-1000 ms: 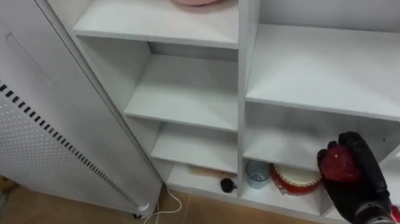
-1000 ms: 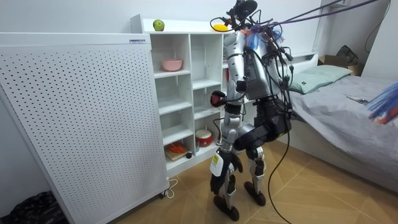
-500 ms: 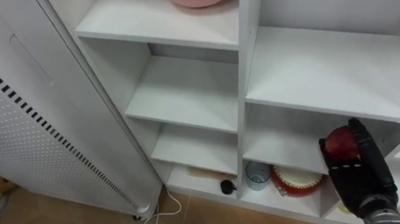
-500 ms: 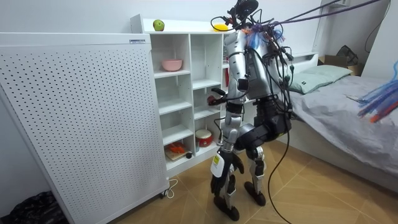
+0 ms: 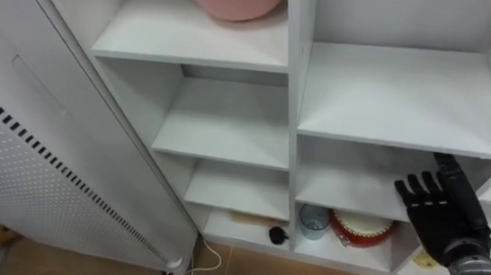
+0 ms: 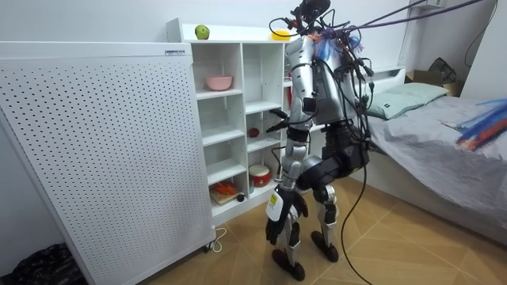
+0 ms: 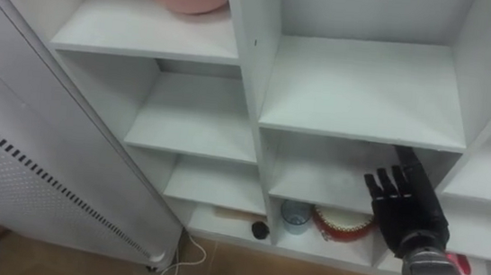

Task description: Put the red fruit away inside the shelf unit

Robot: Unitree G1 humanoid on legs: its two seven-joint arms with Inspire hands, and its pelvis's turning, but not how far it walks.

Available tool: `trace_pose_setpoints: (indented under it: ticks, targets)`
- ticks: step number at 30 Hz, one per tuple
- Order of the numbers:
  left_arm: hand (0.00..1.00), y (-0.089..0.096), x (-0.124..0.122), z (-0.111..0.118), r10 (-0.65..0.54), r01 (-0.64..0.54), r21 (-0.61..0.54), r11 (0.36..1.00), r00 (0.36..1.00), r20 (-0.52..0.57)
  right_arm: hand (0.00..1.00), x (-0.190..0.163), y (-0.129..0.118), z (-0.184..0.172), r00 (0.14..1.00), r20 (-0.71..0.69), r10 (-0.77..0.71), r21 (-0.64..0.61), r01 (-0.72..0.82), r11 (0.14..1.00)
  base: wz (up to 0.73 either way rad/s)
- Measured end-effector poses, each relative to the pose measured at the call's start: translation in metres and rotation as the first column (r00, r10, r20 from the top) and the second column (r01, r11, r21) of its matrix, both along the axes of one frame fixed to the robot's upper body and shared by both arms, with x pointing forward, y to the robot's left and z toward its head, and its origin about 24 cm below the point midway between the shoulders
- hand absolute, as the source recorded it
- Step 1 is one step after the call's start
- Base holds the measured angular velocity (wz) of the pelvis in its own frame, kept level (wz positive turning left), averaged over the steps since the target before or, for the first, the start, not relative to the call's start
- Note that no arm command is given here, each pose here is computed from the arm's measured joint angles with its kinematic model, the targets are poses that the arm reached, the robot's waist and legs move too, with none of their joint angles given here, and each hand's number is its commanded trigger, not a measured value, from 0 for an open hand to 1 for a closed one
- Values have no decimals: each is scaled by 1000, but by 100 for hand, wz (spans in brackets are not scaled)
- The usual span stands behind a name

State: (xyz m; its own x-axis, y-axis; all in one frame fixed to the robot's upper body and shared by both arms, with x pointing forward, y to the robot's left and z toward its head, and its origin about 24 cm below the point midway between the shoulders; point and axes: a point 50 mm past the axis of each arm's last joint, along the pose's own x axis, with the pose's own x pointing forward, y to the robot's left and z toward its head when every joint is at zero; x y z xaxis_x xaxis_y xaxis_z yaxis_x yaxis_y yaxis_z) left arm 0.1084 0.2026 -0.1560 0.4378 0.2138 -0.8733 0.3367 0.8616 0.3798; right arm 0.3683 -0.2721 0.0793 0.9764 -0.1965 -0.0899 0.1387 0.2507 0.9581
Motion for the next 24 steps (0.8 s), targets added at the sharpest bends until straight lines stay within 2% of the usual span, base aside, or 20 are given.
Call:
trace_pose_setpoints:
  ticks: [6, 9, 12, 15, 18, 20, 21, 23, 24]
  targets:
    - [0, -1, -1, -1, -6, 6, -14, 1000, 1000, -11, 0, -8, -2, -15, 999, -40, -6, 3, 6, 1000, 0]
    - [0, 0, -1, -1, -9, 8, -18, 1000, 1000, -19, 0, -20, -7, -33, 995, -94, -17, -2, 17, 1000, 4]
    - [0, 5, -2, -1, 5, -5, -12, 1000, 1000, -27, 0, -38, -13, -61, 982, -185, -19, -40, 11, 999, 6]
    - [0, 9, -6, -2, 9, -9, 4, 1000, 999, -44, 0, -71, -21, -101, 933, -360, -15, -115, -28, 993, 7]
    - [0, 19, -8, -2, 28, -26, 33, 999, 999, -45, 0, -103, -25, -131, 848, -531, 13, -225, -155, 962, 9]
    - [0, 26, -7, -1, 33, -31, 56, 998, 999, -41, 0, -126, -25, -151, 723, -689, 61, -338, -394, 855, 0]
    - [0, 27, -6, 0, 30, -28, 63, 998, 999, -35, 0, -132, -25, -156, 682, -728, 68, -354, -459, 815, 4]
    - [0, 33, 1, 3, 20, -20, 83, 996, 1000, -4, 0, -157, -20, -174, 524, -848, 80, -364, -687, 629, 8]
    - [0, 35, 2, 4, 16, -16, 87, 996, 1000, 1, 0, -162, -17, -179, 481, -873, 81, -354, -740, 572, 0]
